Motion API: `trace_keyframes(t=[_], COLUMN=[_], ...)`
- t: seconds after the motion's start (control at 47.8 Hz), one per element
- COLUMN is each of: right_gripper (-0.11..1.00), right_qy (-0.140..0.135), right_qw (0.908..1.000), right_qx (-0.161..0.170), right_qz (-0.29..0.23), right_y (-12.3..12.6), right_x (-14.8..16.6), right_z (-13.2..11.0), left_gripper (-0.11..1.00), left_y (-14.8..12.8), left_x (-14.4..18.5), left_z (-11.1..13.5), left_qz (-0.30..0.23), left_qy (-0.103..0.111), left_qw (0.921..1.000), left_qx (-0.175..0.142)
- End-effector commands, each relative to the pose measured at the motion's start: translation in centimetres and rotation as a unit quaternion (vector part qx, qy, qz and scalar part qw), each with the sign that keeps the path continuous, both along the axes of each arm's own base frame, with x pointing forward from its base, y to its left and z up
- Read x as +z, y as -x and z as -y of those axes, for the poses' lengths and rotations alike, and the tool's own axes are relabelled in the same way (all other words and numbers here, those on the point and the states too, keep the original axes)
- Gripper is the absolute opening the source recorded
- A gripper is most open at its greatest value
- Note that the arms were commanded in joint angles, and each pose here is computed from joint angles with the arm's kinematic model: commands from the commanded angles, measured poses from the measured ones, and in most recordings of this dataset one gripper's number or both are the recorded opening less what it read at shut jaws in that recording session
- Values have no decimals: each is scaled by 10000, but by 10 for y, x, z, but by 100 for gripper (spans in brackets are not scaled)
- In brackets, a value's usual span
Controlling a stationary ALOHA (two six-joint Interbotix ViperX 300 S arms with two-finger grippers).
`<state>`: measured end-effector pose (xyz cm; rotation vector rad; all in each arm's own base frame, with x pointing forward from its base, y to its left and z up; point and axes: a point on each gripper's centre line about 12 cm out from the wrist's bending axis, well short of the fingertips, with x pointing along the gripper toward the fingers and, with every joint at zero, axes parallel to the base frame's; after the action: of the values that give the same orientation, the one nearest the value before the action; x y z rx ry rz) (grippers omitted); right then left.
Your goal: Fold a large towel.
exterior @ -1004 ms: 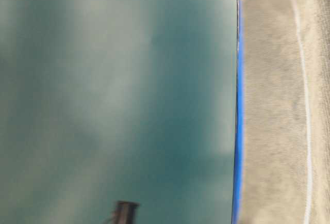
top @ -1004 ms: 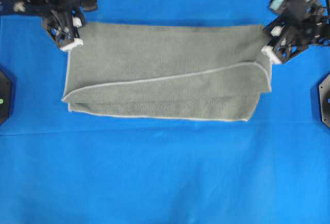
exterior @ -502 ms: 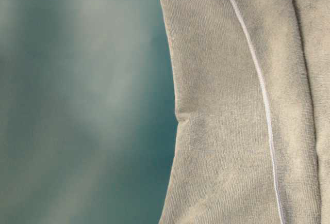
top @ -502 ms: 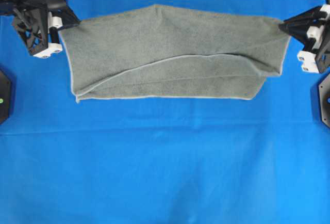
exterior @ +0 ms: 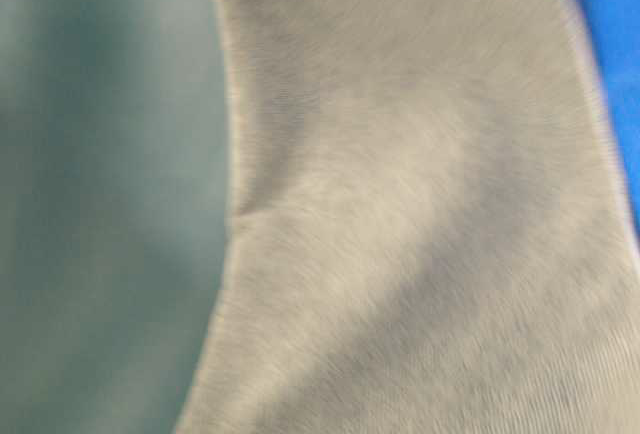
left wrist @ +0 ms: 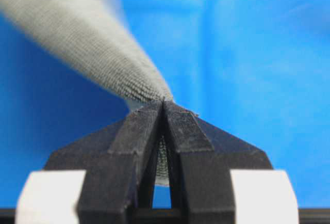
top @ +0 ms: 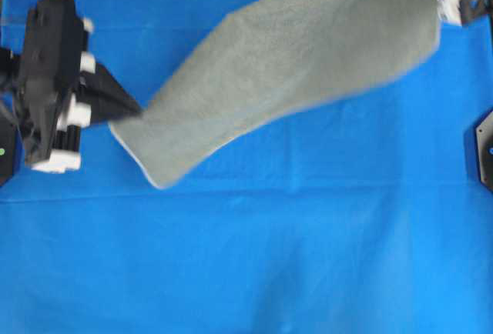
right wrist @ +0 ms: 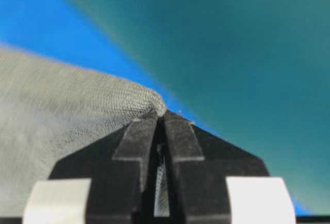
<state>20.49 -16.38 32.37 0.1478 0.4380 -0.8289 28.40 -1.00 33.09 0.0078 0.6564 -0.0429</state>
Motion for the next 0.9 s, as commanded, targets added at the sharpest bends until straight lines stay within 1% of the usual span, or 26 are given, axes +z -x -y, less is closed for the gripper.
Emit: trace_keyframes(t=[0.0,0.063,0.188,0.272,0.377,0.481,0.523,0.67,0.774,0.879], right_gripper=[2,2,2,2,2,2,2,2,2,2], right_qy=[298,406,512,517,520,520,530,573,534,488], right_qw=[9990,9982,9971,9970,9969,9969,9967,9961,9966,9975], right_qx=[-27,-8,8,23,58,55,55,97,68,-27], right_qz=[331,434,562,580,581,593,604,669,625,520], right_y=[-12,-22,-45,-59,-78,-91,-94,-97,-92,-78], right_x=[25,31,39,40,41,43,45,48,45,42], right_z=[20,33,61,75,89,99,102,103,100,92], left_gripper=[1,1,1,1,1,1,1,1,1,1], left_y=[-14,-23,-39,-47,-59,-69,-72,-89,-107,-131], left_x=[26,37,51,56,56,57,57,52,49,42], left_z=[16,24,44,57,69,84,88,94,98,104], left_qz=[589,985,1653,1848,1950,2023,2045,2103,2274,2465], left_qy=[34,68,120,153,193,219,225,243,265,292], left_qw=[9979,9944,9840,9794,9761,9729,9719,9706,9669,9623], left_qx=[-255,-374,-652,-805,-941,-1096,-1143,-1148,-1128,-1114])
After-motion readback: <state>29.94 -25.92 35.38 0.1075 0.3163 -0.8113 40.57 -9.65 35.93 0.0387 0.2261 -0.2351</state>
